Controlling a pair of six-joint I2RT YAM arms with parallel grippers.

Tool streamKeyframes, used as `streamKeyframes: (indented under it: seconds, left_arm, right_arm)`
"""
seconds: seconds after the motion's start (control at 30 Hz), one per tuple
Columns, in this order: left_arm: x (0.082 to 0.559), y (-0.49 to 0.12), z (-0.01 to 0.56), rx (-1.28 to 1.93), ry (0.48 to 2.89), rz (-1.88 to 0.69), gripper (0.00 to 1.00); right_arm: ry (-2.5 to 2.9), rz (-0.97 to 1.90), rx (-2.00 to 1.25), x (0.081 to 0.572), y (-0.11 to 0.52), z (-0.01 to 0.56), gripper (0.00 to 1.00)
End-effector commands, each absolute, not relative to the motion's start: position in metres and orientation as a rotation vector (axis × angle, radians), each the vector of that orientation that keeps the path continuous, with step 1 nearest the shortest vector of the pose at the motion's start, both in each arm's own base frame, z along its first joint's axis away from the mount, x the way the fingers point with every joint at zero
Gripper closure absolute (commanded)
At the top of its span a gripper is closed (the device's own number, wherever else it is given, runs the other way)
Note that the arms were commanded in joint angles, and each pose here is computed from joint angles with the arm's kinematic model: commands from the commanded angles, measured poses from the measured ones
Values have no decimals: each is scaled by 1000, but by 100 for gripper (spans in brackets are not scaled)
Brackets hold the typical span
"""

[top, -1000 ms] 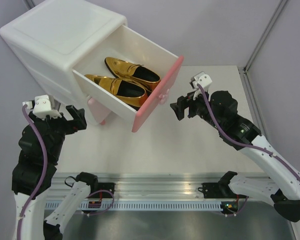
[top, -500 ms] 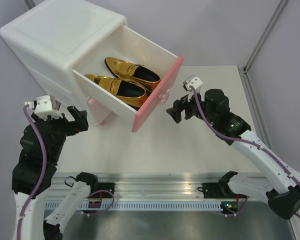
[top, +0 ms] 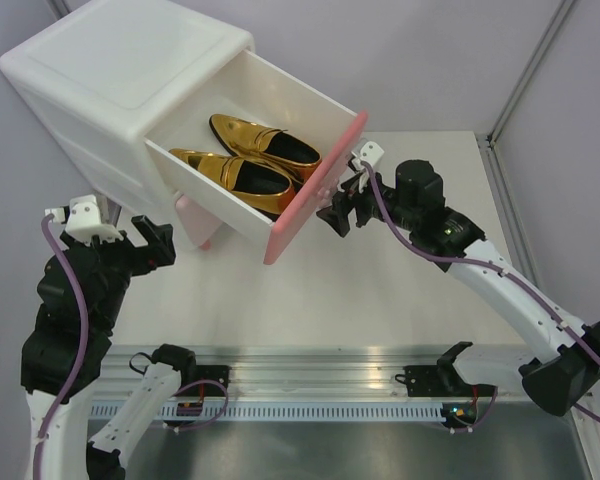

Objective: Place and organize the shoes in the shoe cabinet

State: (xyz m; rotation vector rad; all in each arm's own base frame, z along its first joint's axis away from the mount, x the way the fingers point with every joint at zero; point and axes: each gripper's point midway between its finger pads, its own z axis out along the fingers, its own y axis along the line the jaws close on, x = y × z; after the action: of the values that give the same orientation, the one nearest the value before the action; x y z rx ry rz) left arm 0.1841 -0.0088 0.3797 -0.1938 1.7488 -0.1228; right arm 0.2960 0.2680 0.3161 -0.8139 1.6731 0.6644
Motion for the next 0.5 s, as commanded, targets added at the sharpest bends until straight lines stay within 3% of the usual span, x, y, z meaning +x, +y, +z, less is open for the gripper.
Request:
streamKeyframes:
  seconds: [0.0,0.2,0.33,0.37,0.47]
  left_arm:
    - [177,-8,390,-223,1719,-155,0]
    - [177,-6,389,-229,1722,-143,0]
    - [179,-7,389,-226,1729,-141,0]
    - [180,-7,390,-223,1727,-139,0]
    - [181,-8,391,-218,1731,-139,0]
  right_arm:
    - [1554,713,-850,297,280,348,10]
    - [1561,728,-864,300,285,348,23]
    - [1539,737,-865,301,287,359,48]
    - [1546,738,-871,301,288,359,59]
    - [1527,737,-878,302,288,370,74]
